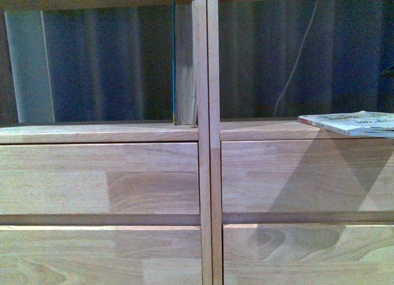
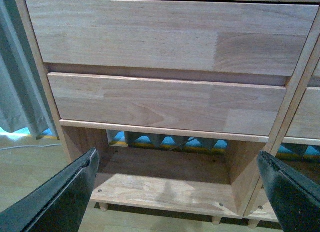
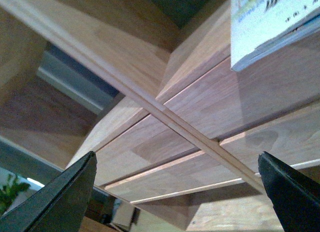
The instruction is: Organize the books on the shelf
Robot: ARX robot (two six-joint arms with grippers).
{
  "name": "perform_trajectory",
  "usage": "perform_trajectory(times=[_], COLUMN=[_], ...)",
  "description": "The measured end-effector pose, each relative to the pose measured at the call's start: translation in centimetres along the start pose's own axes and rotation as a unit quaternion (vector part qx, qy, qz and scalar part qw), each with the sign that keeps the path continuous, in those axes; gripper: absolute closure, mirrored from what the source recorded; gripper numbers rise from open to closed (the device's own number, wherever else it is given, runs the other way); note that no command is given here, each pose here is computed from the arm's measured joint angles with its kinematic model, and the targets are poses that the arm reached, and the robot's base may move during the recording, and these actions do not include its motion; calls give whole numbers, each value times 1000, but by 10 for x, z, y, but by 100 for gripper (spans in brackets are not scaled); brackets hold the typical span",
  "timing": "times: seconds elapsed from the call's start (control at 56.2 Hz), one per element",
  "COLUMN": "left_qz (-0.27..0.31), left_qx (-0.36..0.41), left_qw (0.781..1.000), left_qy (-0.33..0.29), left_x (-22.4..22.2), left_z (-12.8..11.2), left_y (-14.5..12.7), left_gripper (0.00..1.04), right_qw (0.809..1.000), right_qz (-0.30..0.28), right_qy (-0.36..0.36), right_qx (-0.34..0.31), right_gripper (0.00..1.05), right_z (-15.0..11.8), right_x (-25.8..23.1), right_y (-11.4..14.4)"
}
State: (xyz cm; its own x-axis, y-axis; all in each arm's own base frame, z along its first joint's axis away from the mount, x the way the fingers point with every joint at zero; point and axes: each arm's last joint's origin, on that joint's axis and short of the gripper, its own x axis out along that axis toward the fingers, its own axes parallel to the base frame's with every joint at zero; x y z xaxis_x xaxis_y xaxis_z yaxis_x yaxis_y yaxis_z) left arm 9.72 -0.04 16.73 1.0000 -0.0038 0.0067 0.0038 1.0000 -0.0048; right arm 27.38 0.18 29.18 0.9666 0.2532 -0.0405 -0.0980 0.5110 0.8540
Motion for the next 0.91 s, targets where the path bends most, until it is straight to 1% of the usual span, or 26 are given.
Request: perform_trajectory(times=[0.142, 0.267, 0.392, 0.623, 0.677, 0.784, 0.801, 0.873, 0.908], left_qz=[0, 0, 0, 0, 0, 0, 0, 0, 0], left_qx=[0, 0, 0, 0, 0, 0, 0, 0, 0], left_qw=[1000, 1000, 1000, 1000, 1000, 1000, 1000, 1000, 1000], left_qy=[0, 0, 0, 0, 0, 0, 0, 0, 0], left_x=[0, 0, 0, 0, 0, 0, 0, 0, 0], left_z=[0, 0, 0, 0, 0, 0, 0, 0, 0], left_y=[0, 0, 0, 0, 0, 0, 0, 0, 0], left_gripper=[7, 7, 7, 7, 7, 7, 7, 7, 7], right_qw=[999, 998, 996, 989, 988, 988, 988, 988, 987], right_qz=[-13, -21, -39, -77, -81, -79, -78, -77, -77], right_qy=[-15, -31, -49, -87, -93, -99, -100, -105, -107], right_qx=[38, 54, 67, 88, 88, 87, 87, 88, 88], right_gripper=[7, 7, 7, 7, 7, 7, 7, 16, 23], right_z=[10, 19, 32, 53, 57, 60, 61, 62, 62], right_x=[32, 50, 64, 76, 77, 79, 79, 80, 81], right_y=[1, 1, -6, -25, -27, -22, -21, -18, -16])
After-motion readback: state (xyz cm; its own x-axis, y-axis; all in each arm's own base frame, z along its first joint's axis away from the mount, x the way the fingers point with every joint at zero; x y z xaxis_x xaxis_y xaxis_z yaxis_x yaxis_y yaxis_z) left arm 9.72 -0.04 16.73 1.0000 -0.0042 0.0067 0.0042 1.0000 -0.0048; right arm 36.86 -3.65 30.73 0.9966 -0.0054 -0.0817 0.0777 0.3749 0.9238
